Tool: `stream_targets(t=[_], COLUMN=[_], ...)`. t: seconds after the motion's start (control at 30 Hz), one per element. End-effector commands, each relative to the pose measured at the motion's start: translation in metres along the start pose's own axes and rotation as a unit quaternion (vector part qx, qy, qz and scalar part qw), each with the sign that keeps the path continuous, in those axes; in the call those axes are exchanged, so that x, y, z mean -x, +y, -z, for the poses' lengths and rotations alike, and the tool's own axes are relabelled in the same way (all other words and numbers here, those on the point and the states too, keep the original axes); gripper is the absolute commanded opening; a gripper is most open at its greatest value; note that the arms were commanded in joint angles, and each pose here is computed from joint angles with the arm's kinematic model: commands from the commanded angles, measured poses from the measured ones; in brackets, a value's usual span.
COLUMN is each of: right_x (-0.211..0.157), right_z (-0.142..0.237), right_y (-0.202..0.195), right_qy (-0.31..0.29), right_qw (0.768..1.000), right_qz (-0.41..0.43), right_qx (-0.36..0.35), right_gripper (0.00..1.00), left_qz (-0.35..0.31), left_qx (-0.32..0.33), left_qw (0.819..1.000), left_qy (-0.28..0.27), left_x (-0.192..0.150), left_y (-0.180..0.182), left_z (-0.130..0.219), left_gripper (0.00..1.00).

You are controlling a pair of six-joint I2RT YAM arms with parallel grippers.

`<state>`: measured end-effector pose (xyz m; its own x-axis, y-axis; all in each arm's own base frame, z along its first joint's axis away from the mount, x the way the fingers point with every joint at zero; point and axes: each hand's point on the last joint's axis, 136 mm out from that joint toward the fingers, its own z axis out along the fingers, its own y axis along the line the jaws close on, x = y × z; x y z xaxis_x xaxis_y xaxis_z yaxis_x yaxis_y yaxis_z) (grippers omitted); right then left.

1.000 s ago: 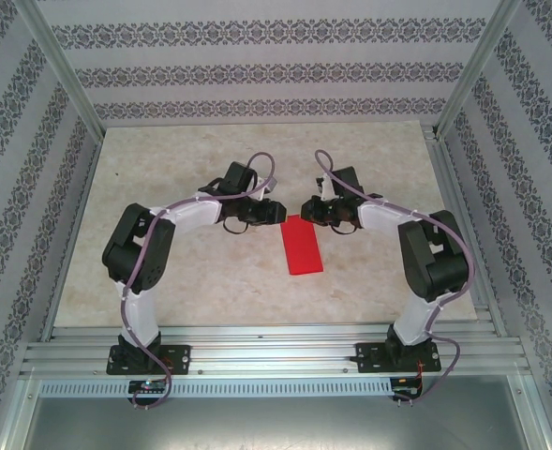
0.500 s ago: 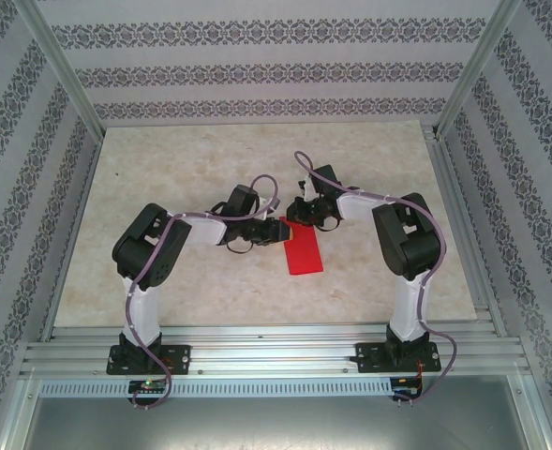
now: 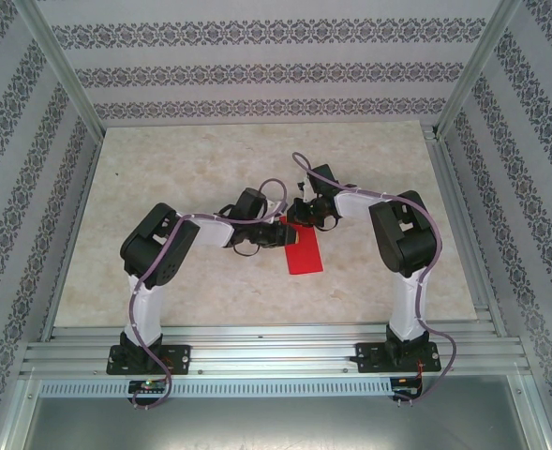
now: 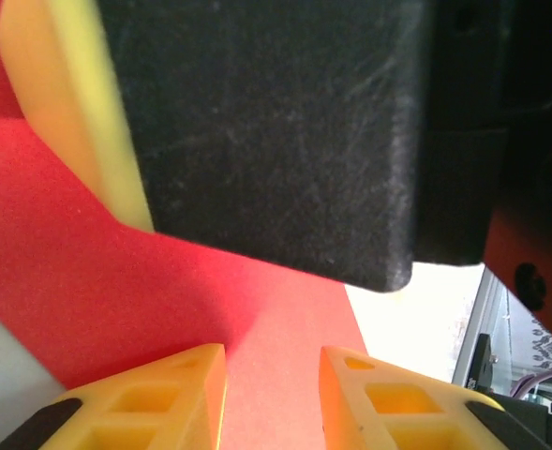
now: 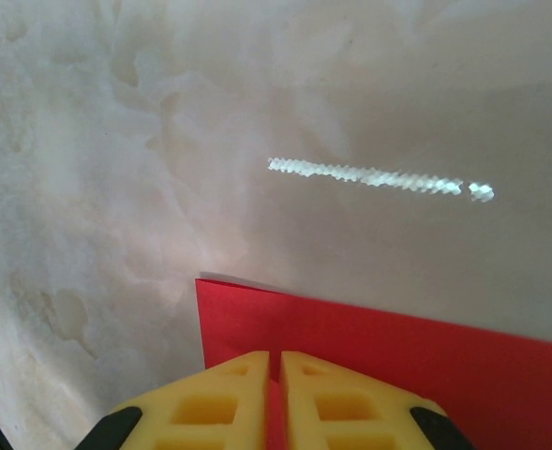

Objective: Fold a paper plane with a square sheet of paper (fold left side to right side)
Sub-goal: Hold the square sheet of paper at the center of the table, then first fold the square sheet of paper in half at the center of the table.

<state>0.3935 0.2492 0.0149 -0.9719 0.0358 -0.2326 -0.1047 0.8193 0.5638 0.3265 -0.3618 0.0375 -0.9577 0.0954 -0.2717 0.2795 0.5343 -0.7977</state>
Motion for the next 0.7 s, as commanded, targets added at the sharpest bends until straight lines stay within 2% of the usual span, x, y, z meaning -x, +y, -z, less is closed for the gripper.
stream_targets(t=[0.0,0.2,0.43,0.67], right_x=[-0.017,-0.017,-0.017,-0.017], right_z=[-0.010,-0.011,-0.011,-0.012], right_y=[-0.017,-0.019,-0.021,-0.024], right_qy=[0.027,0.026,0.027,0.027], right_qw=[0.999,0.999,0.998,0.998], right_qz=[-0.005,-0.009,-0.010,-0.014], right_qx=[-0.039,-0.044,-0.051,-0.053], right_gripper=[0.13,0.12,0.12,0.12], left_qz=[-0.005,-0.012,-0.034,-0.041], left_qx=[0.036,0.052,0.101,0.099], left_qw=[0.998,0.995,0.986,0.985], left_qy=[0.048,0.086,0.126,0.139], left_x=[-0.030,-0.060,-0.090,-0.110], left_y=[0.013,0.013,0.017,0.007], left_z=[-0.009,-0.010,-0.009,-0.009], left_gripper=[0.33,0.33,0.34,0.34])
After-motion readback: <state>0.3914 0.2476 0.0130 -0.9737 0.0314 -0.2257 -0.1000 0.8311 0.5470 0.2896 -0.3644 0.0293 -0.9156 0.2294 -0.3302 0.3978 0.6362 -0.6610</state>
